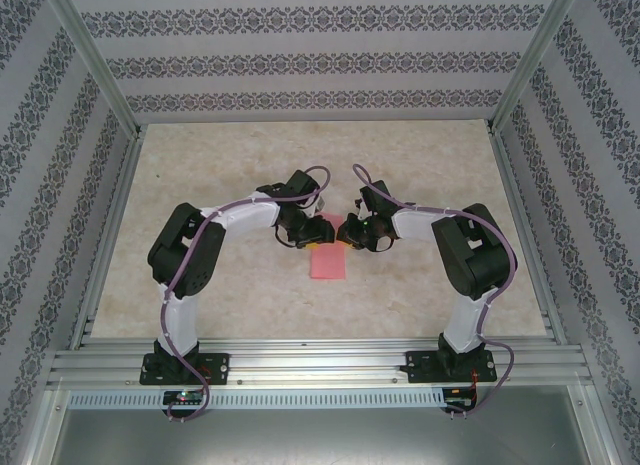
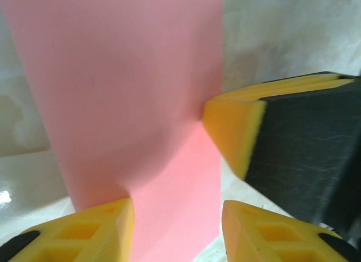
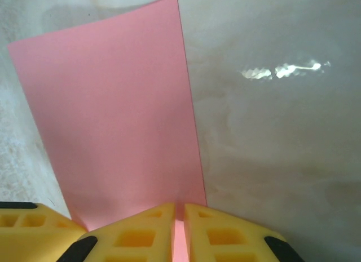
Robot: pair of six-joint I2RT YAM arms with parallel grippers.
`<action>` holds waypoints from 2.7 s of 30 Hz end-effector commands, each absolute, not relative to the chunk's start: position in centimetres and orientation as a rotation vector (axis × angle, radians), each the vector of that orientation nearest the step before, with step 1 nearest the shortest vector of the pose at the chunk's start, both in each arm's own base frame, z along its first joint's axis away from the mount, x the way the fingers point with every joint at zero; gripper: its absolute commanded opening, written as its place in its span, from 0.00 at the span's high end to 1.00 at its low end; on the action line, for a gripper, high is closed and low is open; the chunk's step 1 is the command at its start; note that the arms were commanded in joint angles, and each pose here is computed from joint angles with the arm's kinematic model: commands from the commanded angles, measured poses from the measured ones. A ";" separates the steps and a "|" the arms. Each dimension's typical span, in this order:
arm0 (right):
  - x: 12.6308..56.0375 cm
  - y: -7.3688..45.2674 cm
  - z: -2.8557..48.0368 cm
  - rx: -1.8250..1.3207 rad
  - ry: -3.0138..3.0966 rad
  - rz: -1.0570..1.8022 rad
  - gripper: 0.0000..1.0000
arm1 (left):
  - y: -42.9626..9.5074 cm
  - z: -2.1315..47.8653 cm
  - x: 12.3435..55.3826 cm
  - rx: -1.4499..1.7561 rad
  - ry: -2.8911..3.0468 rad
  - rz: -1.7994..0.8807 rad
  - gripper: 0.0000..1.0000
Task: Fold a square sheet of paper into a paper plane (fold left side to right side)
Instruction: Hold the square sheet of paper at the center of the table, then first fold the square sheet of paper in half at the center of the table.
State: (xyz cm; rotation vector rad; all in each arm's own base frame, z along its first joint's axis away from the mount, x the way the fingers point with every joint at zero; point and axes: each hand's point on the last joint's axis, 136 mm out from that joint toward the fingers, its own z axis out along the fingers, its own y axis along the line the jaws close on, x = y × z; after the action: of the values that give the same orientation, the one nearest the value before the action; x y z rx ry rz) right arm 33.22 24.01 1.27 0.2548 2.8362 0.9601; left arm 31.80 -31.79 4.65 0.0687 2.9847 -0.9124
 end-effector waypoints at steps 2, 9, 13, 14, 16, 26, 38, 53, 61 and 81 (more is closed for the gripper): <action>31.7 23.5 -1.0 0.268 2.929 0.877 0.85 | -30.6 3.0 31.6 0.067 3.008 -0.828 0.55; 31.6 23.6 -1.0 0.262 2.929 0.880 0.85 | -29.6 1.0 30.8 0.054 3.048 -0.771 0.55; 31.7 23.8 -0.9 0.252 2.924 0.888 0.85 | -29.1 0.3 30.3 0.049 3.066 -0.738 0.55; 31.7 23.8 -0.8 0.246 2.921 0.890 0.85 | -29.0 0.1 30.2 0.050 3.071 -0.732 0.55; 31.9 24.0 -0.4 0.232 2.905 0.905 0.85 | -28.7 -0.1 30.0 0.047 3.077 -0.724 0.55; 34.5 25.2 6.7 0.088 2.697 1.003 0.84 | -28.6 -0.5 29.6 0.042 3.092 -0.715 0.55; 35.6 28.3 6.0 0.061 2.704 1.083 0.87 | -28.7 -0.5 29.6 0.050 3.094 -0.712 0.55; 35.9 27.8 1.0 0.117 2.842 0.950 0.87 | -28.9 -0.4 29.1 0.113 3.091 -0.721 0.55; 34.9 27.1 -1.1 0.145 2.919 0.889 0.88 | -29.6 0.5 27.9 0.274 3.037 -0.790 0.54; 34.1 26.8 -2.4 0.152 2.970 0.860 0.88 | -31.5 1.3 23.7 0.526 2.922 -0.968 0.51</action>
State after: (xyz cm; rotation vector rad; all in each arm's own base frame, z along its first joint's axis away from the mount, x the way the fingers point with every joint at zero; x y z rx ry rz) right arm 35.46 28.27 1.15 0.1149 2.8656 1.0185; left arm 28.38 -31.58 2.87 0.4271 2.7991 -0.9387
